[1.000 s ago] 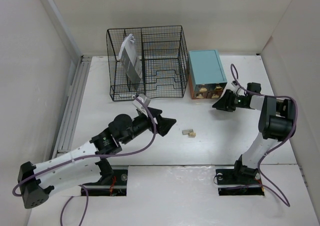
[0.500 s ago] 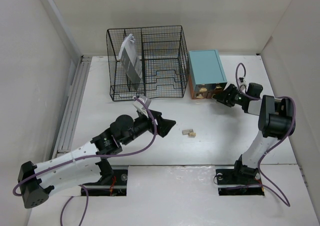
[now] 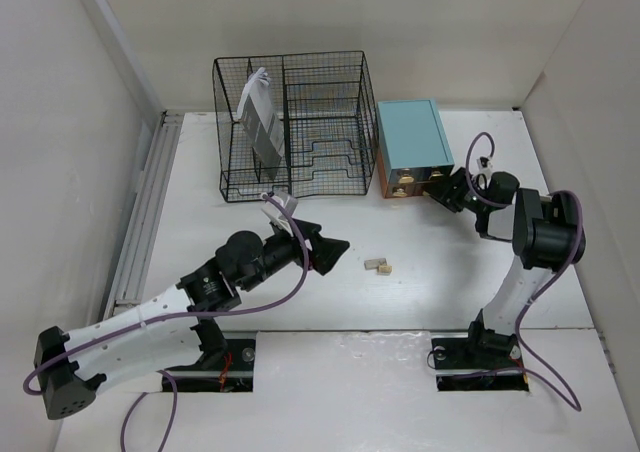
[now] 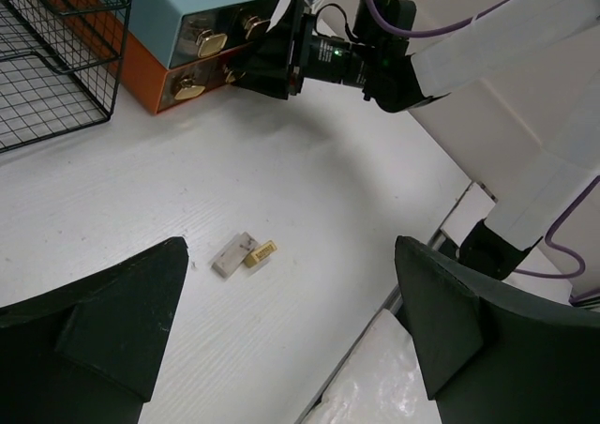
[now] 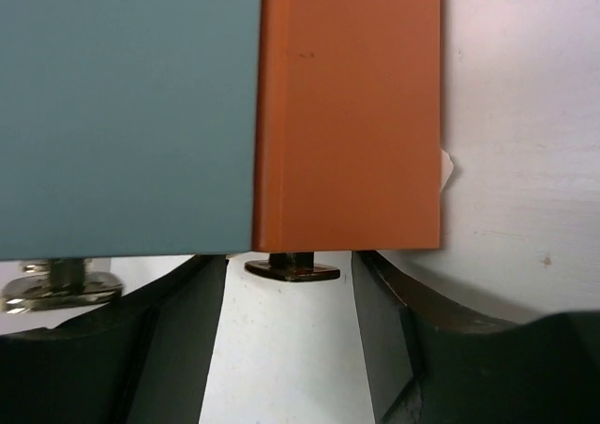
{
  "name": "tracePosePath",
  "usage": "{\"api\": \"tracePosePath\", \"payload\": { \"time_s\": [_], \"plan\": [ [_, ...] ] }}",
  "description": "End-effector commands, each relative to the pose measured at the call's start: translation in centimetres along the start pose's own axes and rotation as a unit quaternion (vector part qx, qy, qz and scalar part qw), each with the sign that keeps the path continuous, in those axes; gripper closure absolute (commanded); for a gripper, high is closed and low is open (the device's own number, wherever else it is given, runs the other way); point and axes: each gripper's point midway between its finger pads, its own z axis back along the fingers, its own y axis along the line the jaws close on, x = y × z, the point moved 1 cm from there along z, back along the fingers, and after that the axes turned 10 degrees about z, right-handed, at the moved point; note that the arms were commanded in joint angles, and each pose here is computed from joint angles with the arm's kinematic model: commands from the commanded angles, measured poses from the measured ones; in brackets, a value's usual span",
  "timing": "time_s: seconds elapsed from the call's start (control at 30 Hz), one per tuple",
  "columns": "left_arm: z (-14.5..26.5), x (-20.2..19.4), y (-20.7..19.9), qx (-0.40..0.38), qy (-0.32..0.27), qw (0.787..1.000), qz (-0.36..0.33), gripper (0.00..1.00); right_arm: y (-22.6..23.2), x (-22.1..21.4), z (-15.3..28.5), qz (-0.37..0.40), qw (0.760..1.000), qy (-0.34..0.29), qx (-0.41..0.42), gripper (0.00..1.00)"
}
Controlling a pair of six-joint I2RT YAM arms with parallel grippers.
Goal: Organize the desk
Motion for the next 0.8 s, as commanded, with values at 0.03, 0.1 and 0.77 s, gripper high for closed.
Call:
{"api": "tracePosePath", "payload": {
  "time_s": [0.03,0.1,0.77],
  "plan": [
    [0.4,0.6,-0.4,-0.010,-0.016,1.000,0.010,0.09,1.3,1.2,-1.3,0.029,0.999,-0.030,0.024,0.39],
    [0.4,0.5,-0.2,-0.003,-0.016,1.000,0.010,0.09,1.3,1.2,-1.3,0.029,0.999,-0.030,0.024,0.39],
    [1.3,1.0,-0.5,-0.010,-0.024,0.999,0.020,0.09,1.2,-0.4,0.5,0.031,0.999,-0.007,0.011,0.74]
  ]
}}
